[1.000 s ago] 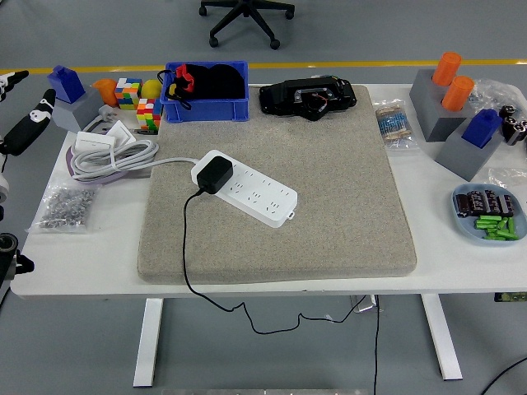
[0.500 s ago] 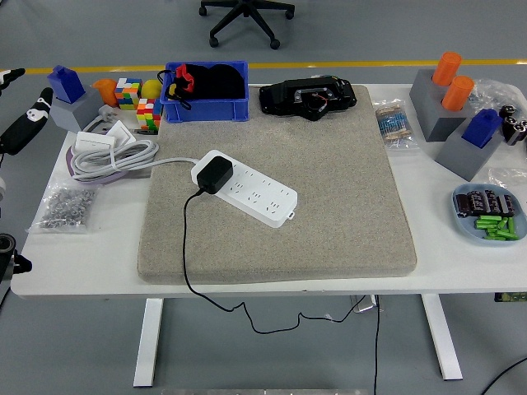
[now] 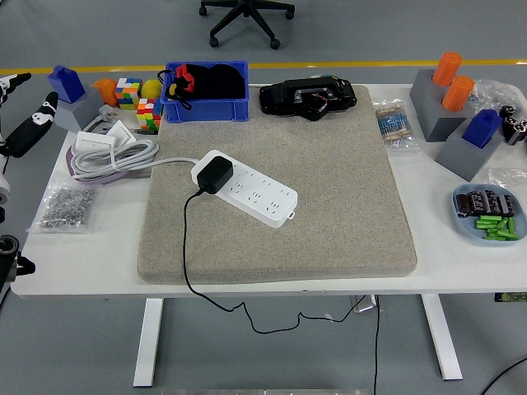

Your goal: Press the white button,pick up the black plug,place it near the board,insert it into the board

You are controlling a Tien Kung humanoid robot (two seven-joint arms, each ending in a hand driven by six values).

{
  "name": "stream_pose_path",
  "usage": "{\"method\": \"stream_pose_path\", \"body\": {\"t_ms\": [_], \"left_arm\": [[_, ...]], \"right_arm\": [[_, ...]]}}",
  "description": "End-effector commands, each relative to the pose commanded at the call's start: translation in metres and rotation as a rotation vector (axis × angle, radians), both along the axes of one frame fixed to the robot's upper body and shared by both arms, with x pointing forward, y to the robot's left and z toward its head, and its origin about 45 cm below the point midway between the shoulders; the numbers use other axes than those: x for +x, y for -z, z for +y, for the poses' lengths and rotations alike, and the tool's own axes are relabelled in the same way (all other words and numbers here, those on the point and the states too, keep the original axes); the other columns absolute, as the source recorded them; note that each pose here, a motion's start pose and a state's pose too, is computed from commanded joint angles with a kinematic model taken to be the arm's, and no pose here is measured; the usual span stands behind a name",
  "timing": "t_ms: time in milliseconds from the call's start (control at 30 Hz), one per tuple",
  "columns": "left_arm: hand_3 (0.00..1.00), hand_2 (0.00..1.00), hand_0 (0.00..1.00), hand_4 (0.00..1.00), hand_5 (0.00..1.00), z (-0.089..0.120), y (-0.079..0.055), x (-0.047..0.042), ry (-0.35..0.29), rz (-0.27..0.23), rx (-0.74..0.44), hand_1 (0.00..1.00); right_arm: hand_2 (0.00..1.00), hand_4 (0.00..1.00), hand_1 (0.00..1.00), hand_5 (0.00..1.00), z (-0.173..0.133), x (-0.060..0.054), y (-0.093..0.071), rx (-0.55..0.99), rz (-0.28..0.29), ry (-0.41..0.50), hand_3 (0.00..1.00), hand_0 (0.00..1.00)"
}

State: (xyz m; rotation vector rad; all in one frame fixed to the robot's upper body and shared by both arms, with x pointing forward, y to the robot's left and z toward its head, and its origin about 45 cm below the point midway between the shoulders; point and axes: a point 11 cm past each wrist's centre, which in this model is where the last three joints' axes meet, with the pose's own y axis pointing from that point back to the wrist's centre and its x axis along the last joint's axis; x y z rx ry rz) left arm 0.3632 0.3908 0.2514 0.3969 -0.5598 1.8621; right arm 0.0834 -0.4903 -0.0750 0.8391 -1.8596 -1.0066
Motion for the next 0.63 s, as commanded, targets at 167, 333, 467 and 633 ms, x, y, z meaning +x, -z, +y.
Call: {"method": "stream_pose_path", "body": {"t_ms": [167, 333, 467, 633], "left_arm": [[0.770, 0.862, 0.919, 0.745, 0.517, -0.0005, -0.0027, 0.0022, 0.003, -0.004, 0.000, 0.927], [0.770, 0.862, 0.919, 0.745, 0.517, -0.0014, -0.0011, 0.0021, 0.006, 0.003, 0.000, 0.927], [0.766, 0.861, 0.921, 0.744, 0.518, -0.0027, 0.0005, 0.0024, 0.010, 0.008, -0.001, 0.927], [0.766, 0.861, 0.921, 0.744, 0.518, -0.0039, 0.0019, 0.0025, 0.014, 0.013, -0.001, 0.927]], "right_arm": [[0.581, 0.644, 0.575, 0.324, 0.0000, -0.0049, 0.0011, 0.003, 0.009, 0.006, 0.539, 0.640], [0.581, 0.644, 0.575, 0.324, -0.0014, -0.0056, 0.0005, 0.000, 0.008, 0.007, 0.539, 0.640], [0.581, 0.644, 0.575, 0.324, -0.0012, -0.0042, 0.0002, -0.001, 0.003, 0.007, 0.538, 0.639], [0.581, 0.644, 0.575, 0.324, 0.0006, -0.0050, 0.0012, 0.003, 0.006, 0.004, 0.538, 0.639]]}}
